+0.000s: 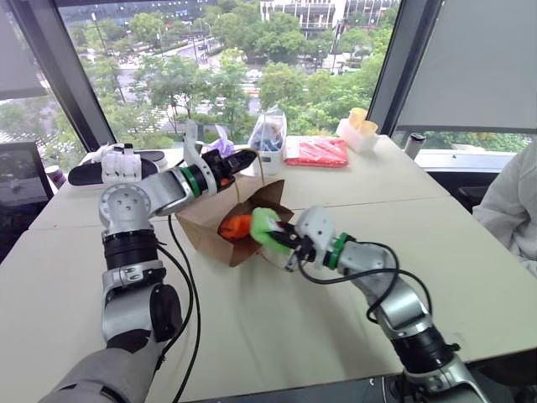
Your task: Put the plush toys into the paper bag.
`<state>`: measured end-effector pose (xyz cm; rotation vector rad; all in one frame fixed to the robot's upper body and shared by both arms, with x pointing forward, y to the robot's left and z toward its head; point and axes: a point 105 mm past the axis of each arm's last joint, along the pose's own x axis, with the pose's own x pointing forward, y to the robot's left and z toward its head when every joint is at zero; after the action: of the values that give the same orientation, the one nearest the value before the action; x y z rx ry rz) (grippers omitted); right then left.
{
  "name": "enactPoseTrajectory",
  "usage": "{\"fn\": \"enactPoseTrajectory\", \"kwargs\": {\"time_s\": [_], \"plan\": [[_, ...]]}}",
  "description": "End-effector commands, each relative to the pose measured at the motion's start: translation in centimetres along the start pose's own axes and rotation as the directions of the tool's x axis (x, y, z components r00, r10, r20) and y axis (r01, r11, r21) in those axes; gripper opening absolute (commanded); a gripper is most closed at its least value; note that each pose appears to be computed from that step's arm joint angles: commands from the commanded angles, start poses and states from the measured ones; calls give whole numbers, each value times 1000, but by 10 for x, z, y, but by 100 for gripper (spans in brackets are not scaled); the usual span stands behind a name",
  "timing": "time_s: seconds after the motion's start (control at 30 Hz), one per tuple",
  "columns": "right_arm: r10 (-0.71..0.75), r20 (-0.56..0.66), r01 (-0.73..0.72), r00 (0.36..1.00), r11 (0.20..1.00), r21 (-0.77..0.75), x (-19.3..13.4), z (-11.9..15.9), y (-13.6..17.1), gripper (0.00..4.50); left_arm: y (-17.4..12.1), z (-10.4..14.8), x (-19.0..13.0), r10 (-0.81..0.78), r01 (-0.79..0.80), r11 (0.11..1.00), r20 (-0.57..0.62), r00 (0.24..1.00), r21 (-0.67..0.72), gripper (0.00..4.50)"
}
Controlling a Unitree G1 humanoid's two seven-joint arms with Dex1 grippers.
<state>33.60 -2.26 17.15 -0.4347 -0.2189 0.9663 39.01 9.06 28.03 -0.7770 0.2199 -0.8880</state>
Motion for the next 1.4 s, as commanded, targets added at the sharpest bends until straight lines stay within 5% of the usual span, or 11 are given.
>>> {"fn": "enactPoseTrajectory", "kwargs": {"time_s": [0.03,0.37,0.6,0.7,0.9,1.13,1.27,1.4], "plan": [[-20,34,21,999,999,-37,10,8,-5,4,-13,10,-1,-45,44,999,32,998,17,0],[-241,-82,213,967,941,-262,56,-20,-51,4,-13,1,-10,-53,53,999,9,999,7,0],[-222,-96,184,970,936,-301,67,-28,-47,4,-14,-1,-9,-56,56,998,9,998,0,0],[-207,-65,181,976,942,-282,66,-25,-43,119,-14,-1,-9,-56,56,998,12,998,-1,0],[-199,-25,181,980,932,-313,61,-21,-40,433,-13,0,-8,-55,55,998,17,998,-9,0],[-187,37,190,982,945,-267,47,-10,-36,443,-12,2,-7,-55,55,998,25,998,-14,0],[-229,109,241,967,964,-113,16,-1,-39,443,-10,3,-8,-51,52,999,31,998,-18,0],[-332,28,331,943,943,20,-26,-14,-55,443,-10,3,-9,-49,49,999,33,998,-20,0]]}}
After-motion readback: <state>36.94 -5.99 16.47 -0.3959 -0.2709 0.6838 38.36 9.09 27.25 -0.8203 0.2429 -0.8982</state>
